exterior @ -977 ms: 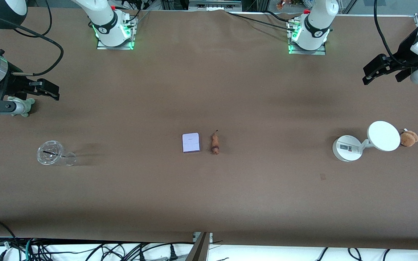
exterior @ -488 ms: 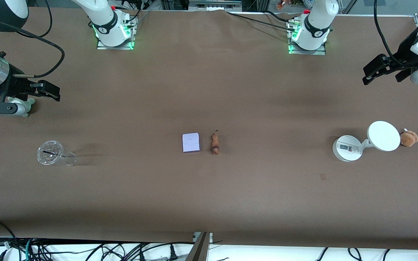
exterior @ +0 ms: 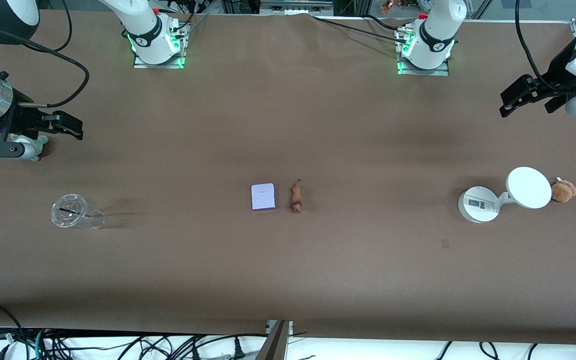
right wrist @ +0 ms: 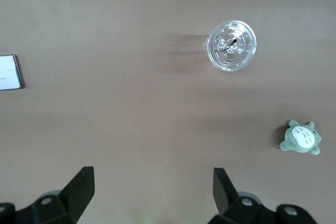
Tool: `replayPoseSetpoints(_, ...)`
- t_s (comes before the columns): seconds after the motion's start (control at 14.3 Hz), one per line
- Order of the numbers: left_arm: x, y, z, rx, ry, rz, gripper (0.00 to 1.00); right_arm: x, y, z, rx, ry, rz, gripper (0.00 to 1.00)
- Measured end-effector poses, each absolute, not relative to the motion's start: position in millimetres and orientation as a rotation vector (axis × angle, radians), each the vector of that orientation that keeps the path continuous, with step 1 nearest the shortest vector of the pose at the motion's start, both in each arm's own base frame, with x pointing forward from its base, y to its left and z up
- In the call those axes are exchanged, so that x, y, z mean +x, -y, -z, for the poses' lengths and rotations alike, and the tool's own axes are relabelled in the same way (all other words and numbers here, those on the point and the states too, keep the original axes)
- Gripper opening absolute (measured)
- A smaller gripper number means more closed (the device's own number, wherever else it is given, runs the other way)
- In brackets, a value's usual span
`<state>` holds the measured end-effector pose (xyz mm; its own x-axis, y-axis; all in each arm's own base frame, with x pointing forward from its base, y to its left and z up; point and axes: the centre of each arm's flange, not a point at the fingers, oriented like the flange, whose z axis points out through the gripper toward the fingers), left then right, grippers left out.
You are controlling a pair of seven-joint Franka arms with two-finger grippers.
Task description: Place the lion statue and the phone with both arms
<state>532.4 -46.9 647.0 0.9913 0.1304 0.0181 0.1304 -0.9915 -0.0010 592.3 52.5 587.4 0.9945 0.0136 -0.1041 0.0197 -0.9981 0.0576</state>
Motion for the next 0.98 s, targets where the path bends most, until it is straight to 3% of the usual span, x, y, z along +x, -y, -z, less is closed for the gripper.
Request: replayPoseSetpoints(0.98,532.4,47.2,-646.6,-3.132,0.205,0.025,1.00,592.6,-52.6,-587.5,3.079,-0.026,0.157,1.00)
